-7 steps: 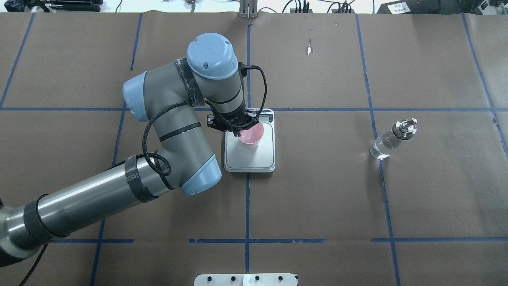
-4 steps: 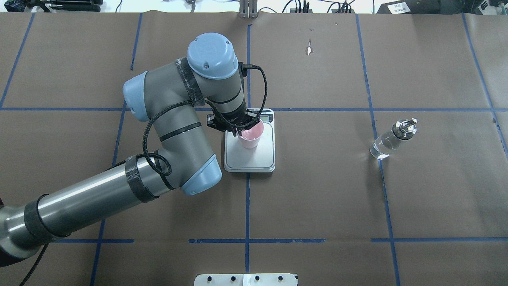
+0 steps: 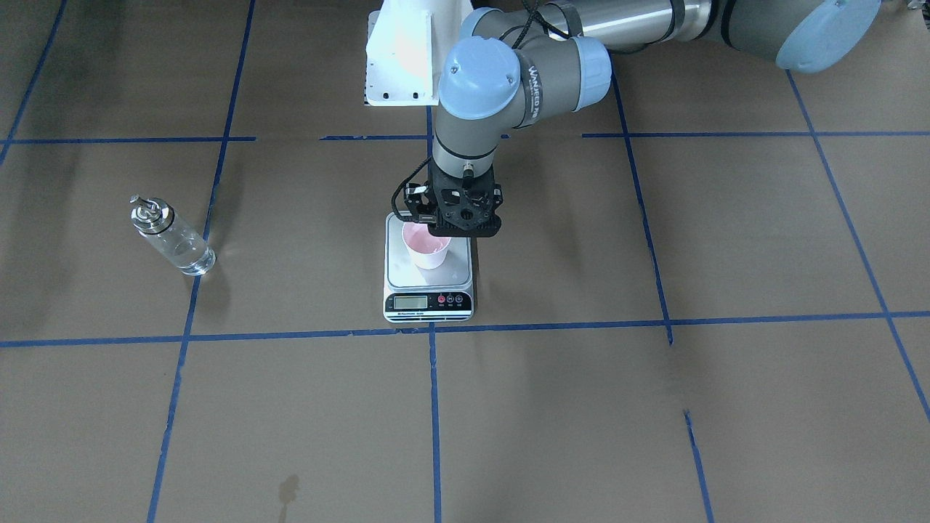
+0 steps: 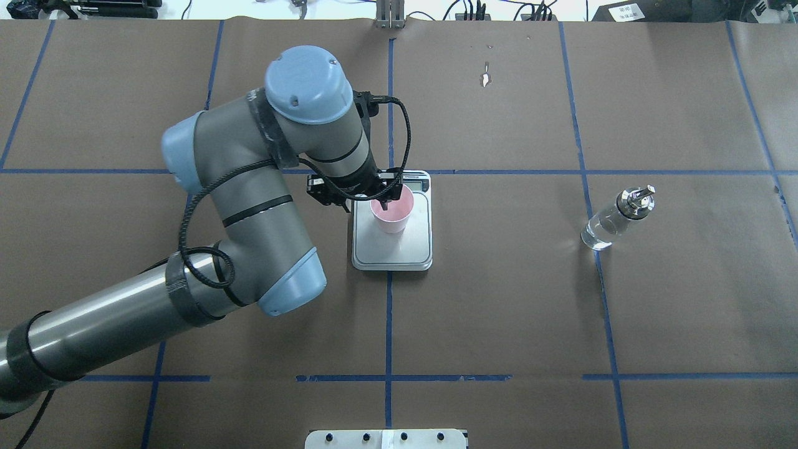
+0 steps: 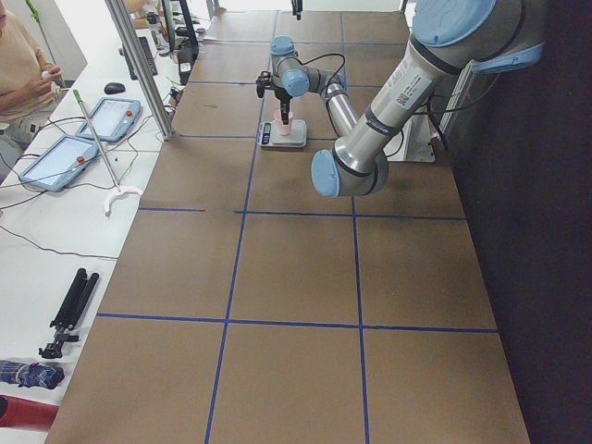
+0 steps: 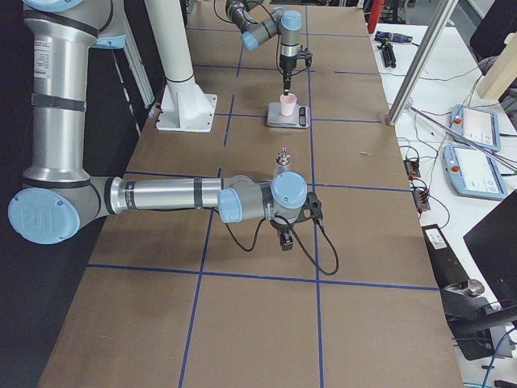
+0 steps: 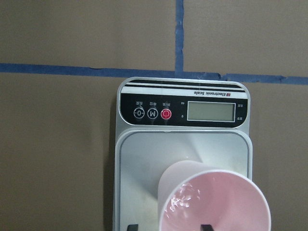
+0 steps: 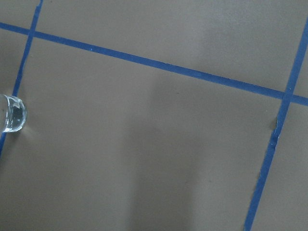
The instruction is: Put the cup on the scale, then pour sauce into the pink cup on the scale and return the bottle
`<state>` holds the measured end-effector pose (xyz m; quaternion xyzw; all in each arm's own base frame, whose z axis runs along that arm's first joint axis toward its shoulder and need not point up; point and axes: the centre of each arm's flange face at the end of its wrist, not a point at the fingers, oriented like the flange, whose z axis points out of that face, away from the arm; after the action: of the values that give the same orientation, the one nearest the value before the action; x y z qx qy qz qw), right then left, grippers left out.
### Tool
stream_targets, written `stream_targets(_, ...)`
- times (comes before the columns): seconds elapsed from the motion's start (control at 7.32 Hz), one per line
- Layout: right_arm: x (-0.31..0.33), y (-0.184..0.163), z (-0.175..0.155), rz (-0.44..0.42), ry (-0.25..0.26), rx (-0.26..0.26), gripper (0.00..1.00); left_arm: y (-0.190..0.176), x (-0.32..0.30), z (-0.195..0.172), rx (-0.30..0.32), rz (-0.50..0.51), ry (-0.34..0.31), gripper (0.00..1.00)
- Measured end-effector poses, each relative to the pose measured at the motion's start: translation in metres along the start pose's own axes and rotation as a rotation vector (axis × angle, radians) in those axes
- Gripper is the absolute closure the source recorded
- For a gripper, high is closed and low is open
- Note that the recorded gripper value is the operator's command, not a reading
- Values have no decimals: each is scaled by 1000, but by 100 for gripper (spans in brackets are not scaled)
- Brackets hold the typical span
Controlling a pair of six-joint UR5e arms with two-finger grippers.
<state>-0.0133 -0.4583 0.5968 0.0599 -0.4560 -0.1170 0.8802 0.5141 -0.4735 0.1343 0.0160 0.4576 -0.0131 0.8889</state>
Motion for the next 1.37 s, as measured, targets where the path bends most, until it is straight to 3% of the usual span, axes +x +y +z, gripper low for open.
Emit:
stream_targets(0.41, -99, -27, -8, 70, 6, 29, 0, 15, -85, -78, 98, 2, 67, 30)
stream_targets(0.55, -146, -37, -6, 65, 29, 71, 0, 12, -109, -94, 126, 10, 65, 30)
stream_targets(0.68, -182, -41, -5, 63, 17, 148, 0, 7, -125, -101, 143, 23, 56, 30)
stream_targets(0.82, -207, -41, -9, 94, -33, 224, 0, 2, -136, -105, 155, 30, 47, 30)
stream_targets(1.09, -241, -36, -26, 149, -125, 321, 0, -7, -146, -112, 172, 34, 37, 30)
stream_targets(1.23, -260, -31, -33, 144, -137, 364, 0, -8, -148, -112, 174, 34, 34, 29)
stream_targets(1.37, -279, -23, -28, 130, -114, 408, 0, -9, -149, -112, 175, 33, 33, 28)
